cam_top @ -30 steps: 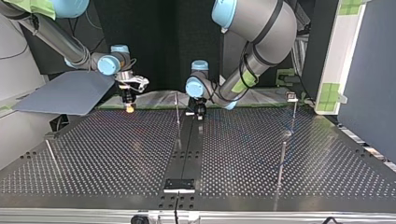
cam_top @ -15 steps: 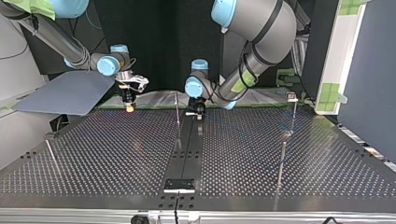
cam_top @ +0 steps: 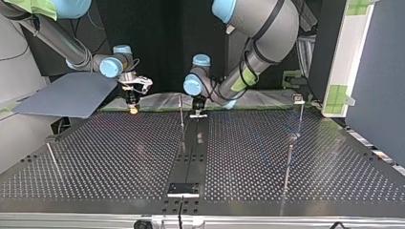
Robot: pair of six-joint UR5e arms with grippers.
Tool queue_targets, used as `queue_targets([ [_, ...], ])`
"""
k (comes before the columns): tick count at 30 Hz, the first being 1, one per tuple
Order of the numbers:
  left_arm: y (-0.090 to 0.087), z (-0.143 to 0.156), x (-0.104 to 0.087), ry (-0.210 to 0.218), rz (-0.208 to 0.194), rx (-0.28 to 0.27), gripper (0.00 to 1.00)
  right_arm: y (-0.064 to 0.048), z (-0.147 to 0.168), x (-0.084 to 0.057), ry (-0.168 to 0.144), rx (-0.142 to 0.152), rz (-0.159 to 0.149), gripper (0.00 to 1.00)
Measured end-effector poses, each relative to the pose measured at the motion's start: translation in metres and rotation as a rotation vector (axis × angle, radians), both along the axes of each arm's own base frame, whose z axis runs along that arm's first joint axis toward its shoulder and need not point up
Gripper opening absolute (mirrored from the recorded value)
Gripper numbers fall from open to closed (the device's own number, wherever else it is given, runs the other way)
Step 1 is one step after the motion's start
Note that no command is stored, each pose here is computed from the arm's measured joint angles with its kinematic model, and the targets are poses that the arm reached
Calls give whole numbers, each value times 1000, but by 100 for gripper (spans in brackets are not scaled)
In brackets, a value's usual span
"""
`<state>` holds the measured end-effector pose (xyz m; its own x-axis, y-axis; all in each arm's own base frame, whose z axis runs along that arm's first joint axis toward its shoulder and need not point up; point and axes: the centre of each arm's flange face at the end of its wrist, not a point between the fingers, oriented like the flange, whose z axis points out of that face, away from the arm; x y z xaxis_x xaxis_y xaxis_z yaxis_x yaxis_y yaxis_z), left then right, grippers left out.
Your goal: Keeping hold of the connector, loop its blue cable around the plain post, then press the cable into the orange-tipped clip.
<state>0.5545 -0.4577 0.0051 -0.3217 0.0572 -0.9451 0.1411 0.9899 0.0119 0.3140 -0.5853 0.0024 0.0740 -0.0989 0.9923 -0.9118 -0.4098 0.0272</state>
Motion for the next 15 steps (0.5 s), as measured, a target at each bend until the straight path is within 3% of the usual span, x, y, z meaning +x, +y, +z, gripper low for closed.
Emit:
queue_targets([
  [10, -45, 4, -46, -21, -39, 53, 98, 2, -1, 2, 1, 9, 7, 0],
  [15, -54, 10, -60, -28, -52, 51, 98, 2, -1, 2, 2, 10, 8, 0],
])
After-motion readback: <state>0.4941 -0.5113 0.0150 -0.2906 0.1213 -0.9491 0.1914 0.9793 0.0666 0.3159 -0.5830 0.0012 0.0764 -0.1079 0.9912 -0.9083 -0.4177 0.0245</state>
